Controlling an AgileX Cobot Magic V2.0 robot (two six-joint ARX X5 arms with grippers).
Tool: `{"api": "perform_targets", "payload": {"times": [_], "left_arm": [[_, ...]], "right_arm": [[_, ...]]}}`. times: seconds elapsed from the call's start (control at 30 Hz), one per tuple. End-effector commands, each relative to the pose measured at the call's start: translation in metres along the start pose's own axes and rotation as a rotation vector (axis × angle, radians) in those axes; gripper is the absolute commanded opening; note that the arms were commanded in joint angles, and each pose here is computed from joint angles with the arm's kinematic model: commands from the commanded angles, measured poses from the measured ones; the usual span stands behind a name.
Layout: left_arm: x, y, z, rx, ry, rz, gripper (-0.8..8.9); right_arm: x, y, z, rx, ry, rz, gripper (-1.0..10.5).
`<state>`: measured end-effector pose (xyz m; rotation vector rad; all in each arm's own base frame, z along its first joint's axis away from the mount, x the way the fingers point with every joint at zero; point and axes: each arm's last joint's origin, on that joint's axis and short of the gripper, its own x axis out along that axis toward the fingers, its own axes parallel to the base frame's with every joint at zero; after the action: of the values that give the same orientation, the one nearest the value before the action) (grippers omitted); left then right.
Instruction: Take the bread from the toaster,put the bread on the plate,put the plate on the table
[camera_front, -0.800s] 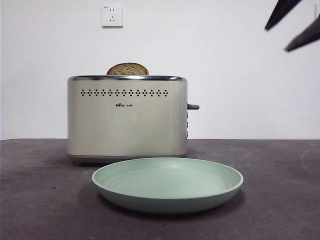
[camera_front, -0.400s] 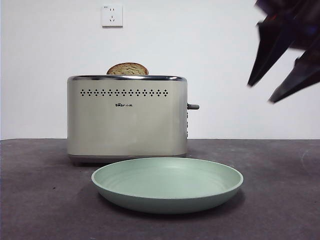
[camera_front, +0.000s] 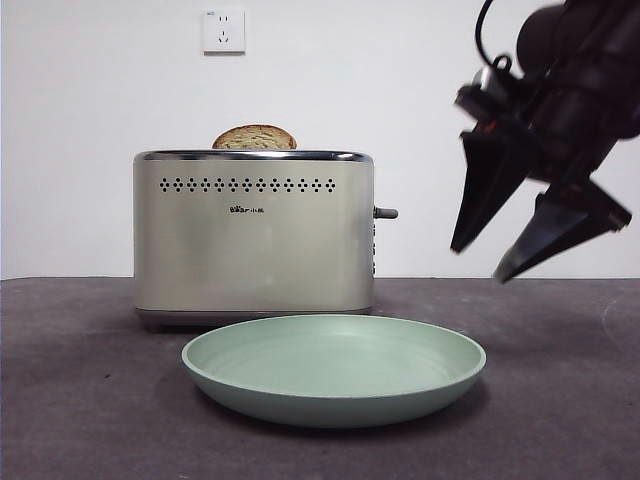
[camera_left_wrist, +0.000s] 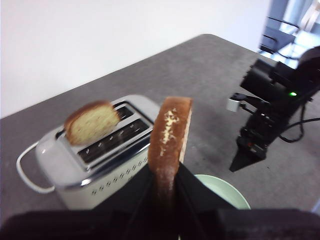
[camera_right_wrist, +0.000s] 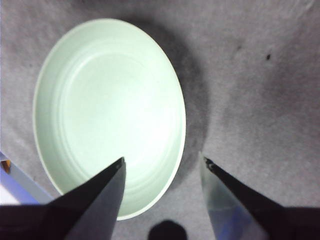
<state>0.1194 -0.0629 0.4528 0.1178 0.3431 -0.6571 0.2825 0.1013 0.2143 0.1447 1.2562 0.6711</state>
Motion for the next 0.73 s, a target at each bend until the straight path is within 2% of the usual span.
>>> {"api": "perform_targets", "payload": {"times": [0.03, 0.33, 0.47, 0.67, 0.73], "left_arm": [[-0.001, -0.001, -0.021, -0.077, -0.029, 0.033, -0.07], [-0.012, -0.005, -0.069, -0.176, -0.069, 0.102, -0.08], [-0.018, -0.006, -0.075, -0.179, -0.06, 0.123, -0.08], [-0.023, -0.007, -0.076, -0.177, -0.071, 0.126, -0.08], [-0.023, -0.007, -0.077, -0.177, -0.067, 0.126, -0.08]], "right_arm": [[0.014, -0.001, 0.002, -0.015, 0.029, 0.002, 2.5], [0.045, -0.004, 0.004, -0.024, 0.09, -0.003, 2.5], [0.055, -0.007, 0.003, -0.025, 0.112, -0.087, 2.5], [0.063, -0.01, 0.003, -0.018, 0.123, -0.085, 2.5], [0.063, -0.01, 0.004, -0.017, 0.12, -0.085, 1.9]]}}
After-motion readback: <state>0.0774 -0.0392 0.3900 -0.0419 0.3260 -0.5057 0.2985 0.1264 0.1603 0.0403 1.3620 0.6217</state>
